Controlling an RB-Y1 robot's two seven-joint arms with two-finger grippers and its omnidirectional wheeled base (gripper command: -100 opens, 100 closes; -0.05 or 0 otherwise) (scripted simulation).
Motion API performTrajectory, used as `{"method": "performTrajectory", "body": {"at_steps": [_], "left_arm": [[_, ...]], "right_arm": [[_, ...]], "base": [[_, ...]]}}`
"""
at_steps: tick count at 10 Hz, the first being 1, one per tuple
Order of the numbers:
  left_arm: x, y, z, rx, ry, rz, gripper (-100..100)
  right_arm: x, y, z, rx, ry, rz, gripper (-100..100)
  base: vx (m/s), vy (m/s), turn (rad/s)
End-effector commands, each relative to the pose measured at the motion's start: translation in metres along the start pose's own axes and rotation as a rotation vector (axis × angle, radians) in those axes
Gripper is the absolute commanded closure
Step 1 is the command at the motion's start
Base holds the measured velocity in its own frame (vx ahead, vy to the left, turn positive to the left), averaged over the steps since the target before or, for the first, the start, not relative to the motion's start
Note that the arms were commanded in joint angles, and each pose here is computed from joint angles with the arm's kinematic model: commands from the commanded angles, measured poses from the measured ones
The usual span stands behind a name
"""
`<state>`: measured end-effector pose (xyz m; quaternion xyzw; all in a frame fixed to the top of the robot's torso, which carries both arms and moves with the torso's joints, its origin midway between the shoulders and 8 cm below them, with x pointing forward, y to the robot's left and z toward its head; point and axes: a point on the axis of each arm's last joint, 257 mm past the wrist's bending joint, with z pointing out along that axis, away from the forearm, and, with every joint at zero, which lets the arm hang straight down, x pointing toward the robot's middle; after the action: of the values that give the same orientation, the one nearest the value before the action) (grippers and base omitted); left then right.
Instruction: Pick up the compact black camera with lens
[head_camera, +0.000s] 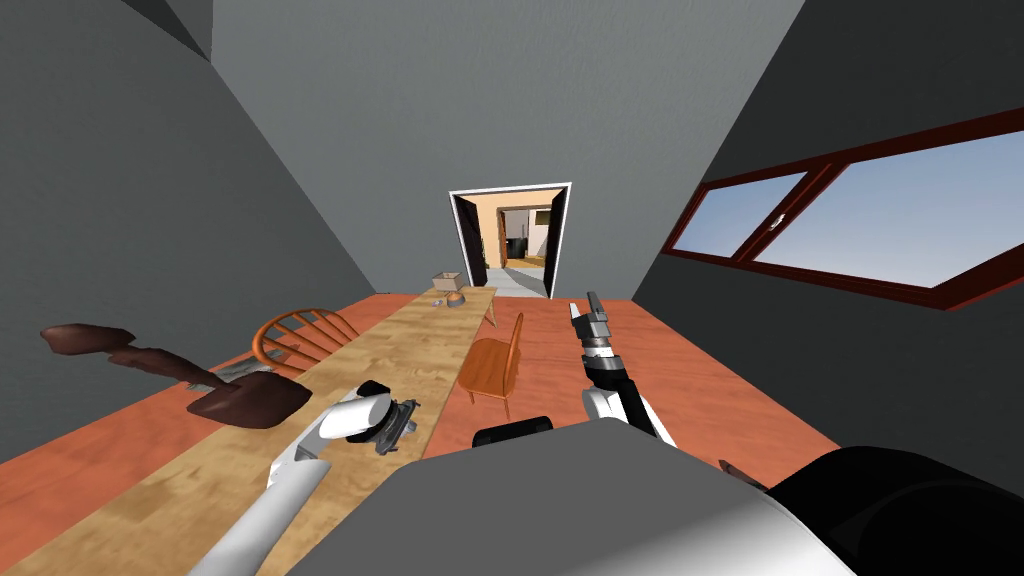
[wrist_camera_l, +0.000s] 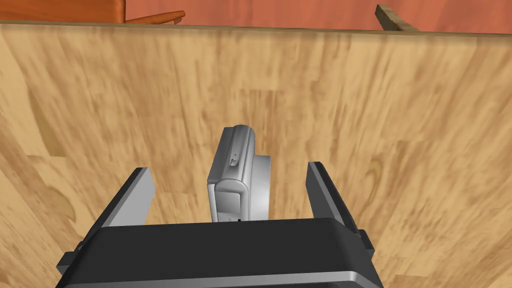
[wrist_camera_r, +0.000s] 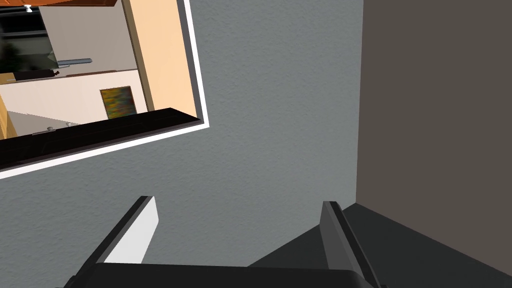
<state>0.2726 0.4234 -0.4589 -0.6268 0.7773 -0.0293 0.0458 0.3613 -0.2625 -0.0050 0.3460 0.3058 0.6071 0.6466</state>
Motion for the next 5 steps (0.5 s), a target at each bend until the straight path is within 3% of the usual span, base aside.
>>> {"method": "performTrajectory", "body": {"at_steps": [1,3,4,5], "left_arm": [[-0.004,0.011,0.0,-0.05,0.01,0.01,-100],[-0.011,0.021,-0.003,-0.097,0.014,0.019,-100],[-0.007,0.017,-0.002,-0.079,0.012,0.016,-100],[-0.007,0.018,-0.002,-0.084,0.013,0.017,0]], "right_arm": [[0.0,0.0,0.0,0.0,0.0,0.0,0],[0.0,0.0,0.0,0.0,0.0,0.0,0],[0.0,0.0,0.0,0.0,0.0,0.0,0],[0.0,0.0,0.0,0.0,0.0,0.0,0]], "base": [[0.047,0.074,-0.032],[0.042,0.064,-0.037],[0.019,0.028,-0.011],[0.004,0.006,0.001]]}}
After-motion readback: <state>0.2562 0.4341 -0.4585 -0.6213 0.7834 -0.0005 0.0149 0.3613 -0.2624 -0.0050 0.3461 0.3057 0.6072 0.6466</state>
